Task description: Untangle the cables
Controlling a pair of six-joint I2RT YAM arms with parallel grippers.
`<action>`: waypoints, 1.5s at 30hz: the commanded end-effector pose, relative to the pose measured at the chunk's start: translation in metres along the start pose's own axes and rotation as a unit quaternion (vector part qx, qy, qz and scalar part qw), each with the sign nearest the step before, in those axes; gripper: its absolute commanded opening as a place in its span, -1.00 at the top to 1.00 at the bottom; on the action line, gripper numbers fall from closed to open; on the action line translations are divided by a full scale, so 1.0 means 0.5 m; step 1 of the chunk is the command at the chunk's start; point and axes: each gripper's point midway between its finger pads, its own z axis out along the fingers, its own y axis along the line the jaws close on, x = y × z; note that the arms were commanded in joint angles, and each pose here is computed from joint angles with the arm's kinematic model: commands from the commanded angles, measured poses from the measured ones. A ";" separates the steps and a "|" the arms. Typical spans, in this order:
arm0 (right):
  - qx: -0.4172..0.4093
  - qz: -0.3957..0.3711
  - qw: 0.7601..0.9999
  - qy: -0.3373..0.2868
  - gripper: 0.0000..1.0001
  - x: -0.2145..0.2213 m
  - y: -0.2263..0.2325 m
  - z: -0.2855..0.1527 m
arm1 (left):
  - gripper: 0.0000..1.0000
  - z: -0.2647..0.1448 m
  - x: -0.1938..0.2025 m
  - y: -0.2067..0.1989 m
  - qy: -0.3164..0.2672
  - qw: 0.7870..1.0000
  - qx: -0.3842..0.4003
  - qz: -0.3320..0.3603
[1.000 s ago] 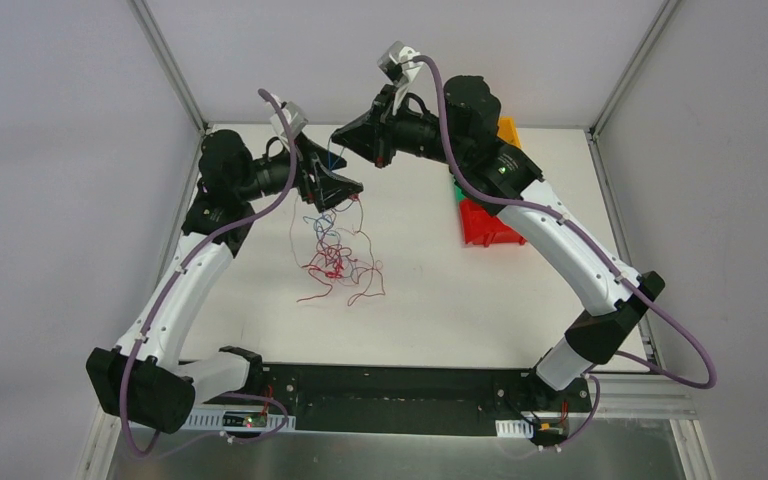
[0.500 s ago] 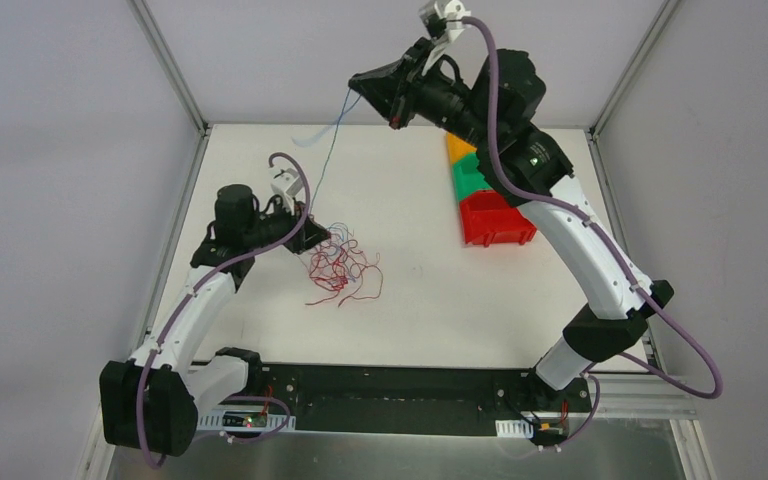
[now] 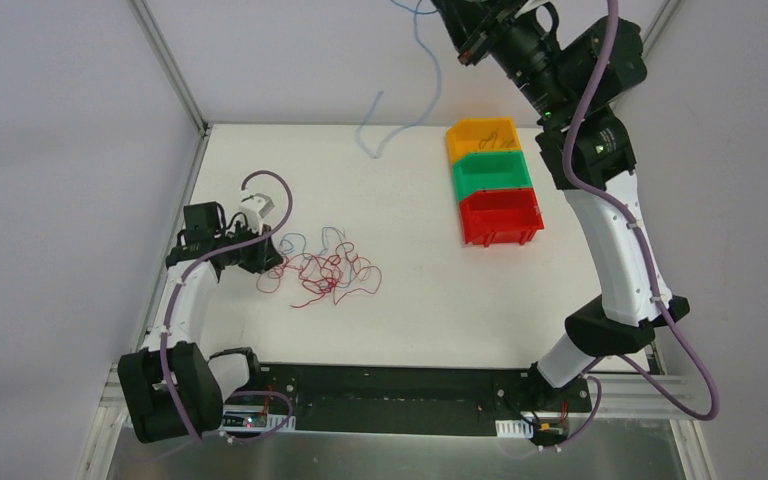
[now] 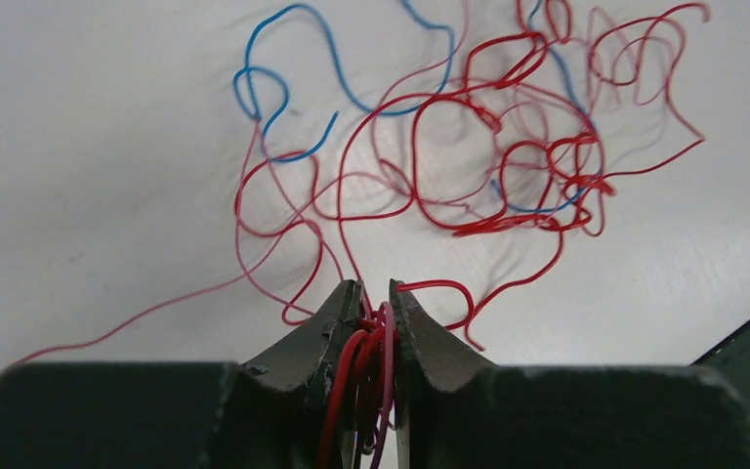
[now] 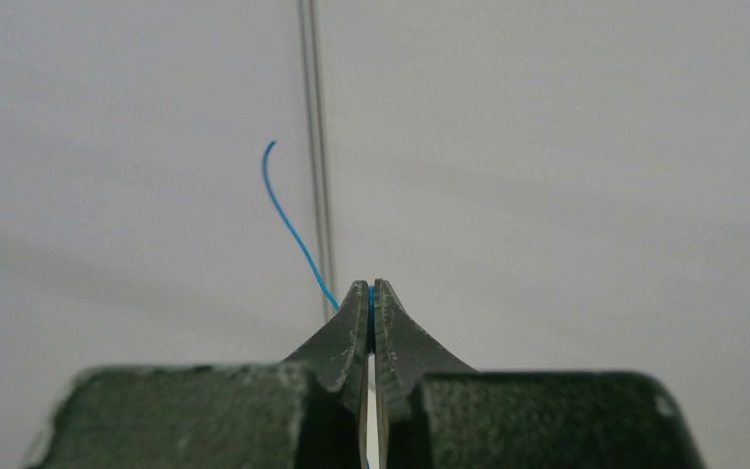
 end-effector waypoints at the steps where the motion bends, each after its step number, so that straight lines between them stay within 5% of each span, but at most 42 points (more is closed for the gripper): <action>1: 0.041 -0.045 0.995 -0.077 1.00 -0.129 -0.050 -0.040 | 0.68 -0.033 0.024 0.054 0.037 0.998 -0.024 0.037; 5: 0.015 -0.048 0.998 -0.023 1.00 -0.060 -0.046 -0.060 | 0.64 -0.045 0.011 0.082 0.031 0.999 -0.027 0.029; 12: 0.027 -0.051 0.995 0.085 1.00 0.126 -0.074 -0.120 | -0.19 -0.078 -0.111 0.053 -0.034 0.999 0.008 0.000; 20: 0.063 -0.019 0.985 0.157 1.00 0.246 -0.138 -0.160 | -0.58 -0.134 -0.216 0.005 -0.102 0.994 0.029 0.001; 27: 0.083 0.010 0.978 0.192 1.00 0.316 -0.219 -0.144 | -0.76 -0.143 -0.235 -0.042 -0.116 0.992 0.054 0.009; 45: 0.188 -0.004 0.978 0.095 1.00 0.308 -0.558 -0.029 | -0.82 -0.119 -0.210 -0.029 -0.091 0.995 0.046 -0.007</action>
